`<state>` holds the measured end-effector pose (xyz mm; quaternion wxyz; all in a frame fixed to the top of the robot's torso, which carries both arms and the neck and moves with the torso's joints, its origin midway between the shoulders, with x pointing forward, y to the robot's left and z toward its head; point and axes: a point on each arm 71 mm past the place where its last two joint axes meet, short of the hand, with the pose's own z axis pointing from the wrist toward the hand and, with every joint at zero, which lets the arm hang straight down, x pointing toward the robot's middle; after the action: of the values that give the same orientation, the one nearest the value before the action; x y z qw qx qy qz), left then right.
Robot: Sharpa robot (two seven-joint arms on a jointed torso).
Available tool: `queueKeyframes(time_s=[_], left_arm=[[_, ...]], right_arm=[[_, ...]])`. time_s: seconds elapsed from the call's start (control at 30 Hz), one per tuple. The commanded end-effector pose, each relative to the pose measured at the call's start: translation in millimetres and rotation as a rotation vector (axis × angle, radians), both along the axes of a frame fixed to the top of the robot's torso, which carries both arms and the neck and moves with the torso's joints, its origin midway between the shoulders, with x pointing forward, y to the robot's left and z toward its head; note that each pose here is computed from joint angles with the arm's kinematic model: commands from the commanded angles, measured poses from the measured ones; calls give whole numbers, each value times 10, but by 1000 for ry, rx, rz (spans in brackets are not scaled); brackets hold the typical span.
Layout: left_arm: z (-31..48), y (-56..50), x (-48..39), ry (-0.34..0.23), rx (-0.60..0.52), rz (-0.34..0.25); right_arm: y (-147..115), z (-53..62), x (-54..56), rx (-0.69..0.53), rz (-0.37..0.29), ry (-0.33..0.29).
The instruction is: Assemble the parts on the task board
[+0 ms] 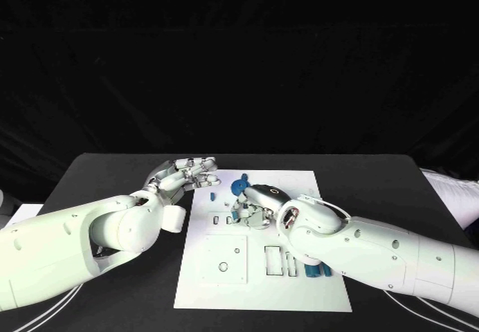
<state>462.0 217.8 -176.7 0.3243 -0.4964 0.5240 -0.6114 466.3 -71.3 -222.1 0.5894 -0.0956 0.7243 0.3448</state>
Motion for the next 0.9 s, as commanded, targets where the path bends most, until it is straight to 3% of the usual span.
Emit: queueKeyframes(time_s=[0.03, 0.9], left_arm=[[13, -30, -6, -7, -16, -20], [12, -19, -7, -6, -16, -20]], right_arm=[[7, -55, -8, -49, 8, 15], [-37, -116, -19, -141, -9, 41]])
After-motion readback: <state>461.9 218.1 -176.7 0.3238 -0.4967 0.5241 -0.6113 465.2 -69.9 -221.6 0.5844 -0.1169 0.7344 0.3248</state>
